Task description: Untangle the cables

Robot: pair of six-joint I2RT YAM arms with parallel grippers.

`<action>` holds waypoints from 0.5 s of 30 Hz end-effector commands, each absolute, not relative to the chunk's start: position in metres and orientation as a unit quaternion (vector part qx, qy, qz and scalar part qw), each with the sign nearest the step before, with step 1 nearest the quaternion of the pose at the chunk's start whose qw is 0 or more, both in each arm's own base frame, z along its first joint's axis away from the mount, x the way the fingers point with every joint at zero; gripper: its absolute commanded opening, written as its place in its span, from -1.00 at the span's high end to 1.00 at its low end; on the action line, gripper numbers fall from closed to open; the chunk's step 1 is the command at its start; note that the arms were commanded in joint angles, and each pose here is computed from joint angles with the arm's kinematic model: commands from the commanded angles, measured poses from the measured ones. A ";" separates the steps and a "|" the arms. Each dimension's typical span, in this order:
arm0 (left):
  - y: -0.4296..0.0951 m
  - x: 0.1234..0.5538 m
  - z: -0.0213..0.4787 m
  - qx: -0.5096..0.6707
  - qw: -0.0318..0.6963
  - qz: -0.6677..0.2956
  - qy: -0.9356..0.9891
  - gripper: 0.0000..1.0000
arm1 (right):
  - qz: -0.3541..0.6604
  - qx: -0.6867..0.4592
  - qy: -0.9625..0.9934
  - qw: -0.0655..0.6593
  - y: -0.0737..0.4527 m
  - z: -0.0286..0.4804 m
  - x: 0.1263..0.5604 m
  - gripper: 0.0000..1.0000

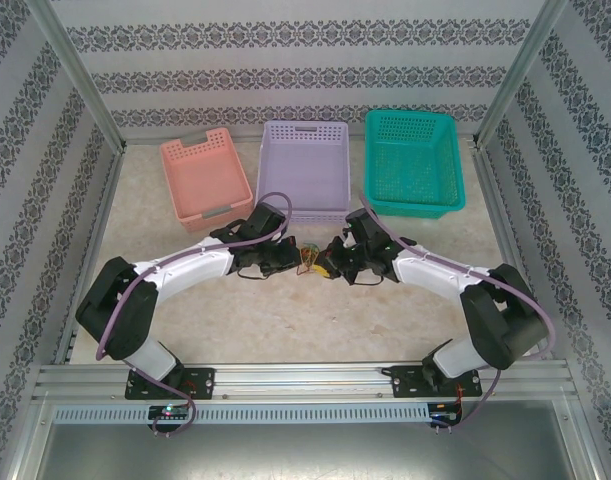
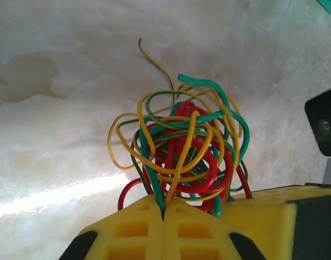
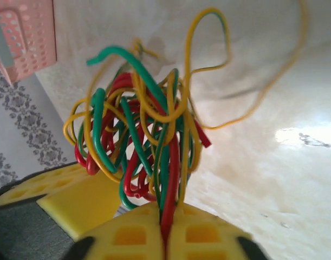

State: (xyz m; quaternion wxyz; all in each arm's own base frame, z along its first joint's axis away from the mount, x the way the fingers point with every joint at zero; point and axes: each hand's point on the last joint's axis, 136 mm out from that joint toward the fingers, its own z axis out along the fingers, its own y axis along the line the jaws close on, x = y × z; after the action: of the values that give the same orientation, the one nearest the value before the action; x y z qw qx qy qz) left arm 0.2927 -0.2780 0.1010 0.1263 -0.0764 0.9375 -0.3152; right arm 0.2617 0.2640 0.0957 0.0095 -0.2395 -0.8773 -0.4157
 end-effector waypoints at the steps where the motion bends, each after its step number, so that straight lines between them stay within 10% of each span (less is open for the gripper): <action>1: -0.261 0.290 0.118 -0.074 0.165 -0.286 0.941 1.00 | -0.360 -0.264 -0.895 -0.009 0.222 0.081 0.258 1.00; 13: -0.202 0.264 0.100 -0.173 0.175 -0.234 0.940 1.00 | -0.303 -0.204 -0.930 -0.026 0.187 0.066 0.241 1.00; 15: -0.210 0.266 0.105 -0.170 0.175 -0.255 0.936 0.48 | -0.301 -0.172 -0.937 -0.032 0.197 0.071 0.242 1.00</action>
State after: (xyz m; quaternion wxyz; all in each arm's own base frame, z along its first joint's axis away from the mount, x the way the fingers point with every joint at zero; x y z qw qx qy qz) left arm 0.2656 -0.2138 0.1038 0.1748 -0.1470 0.9393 -0.2561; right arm 0.2454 0.1932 0.0711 -0.0227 -0.2157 -0.9215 -0.3221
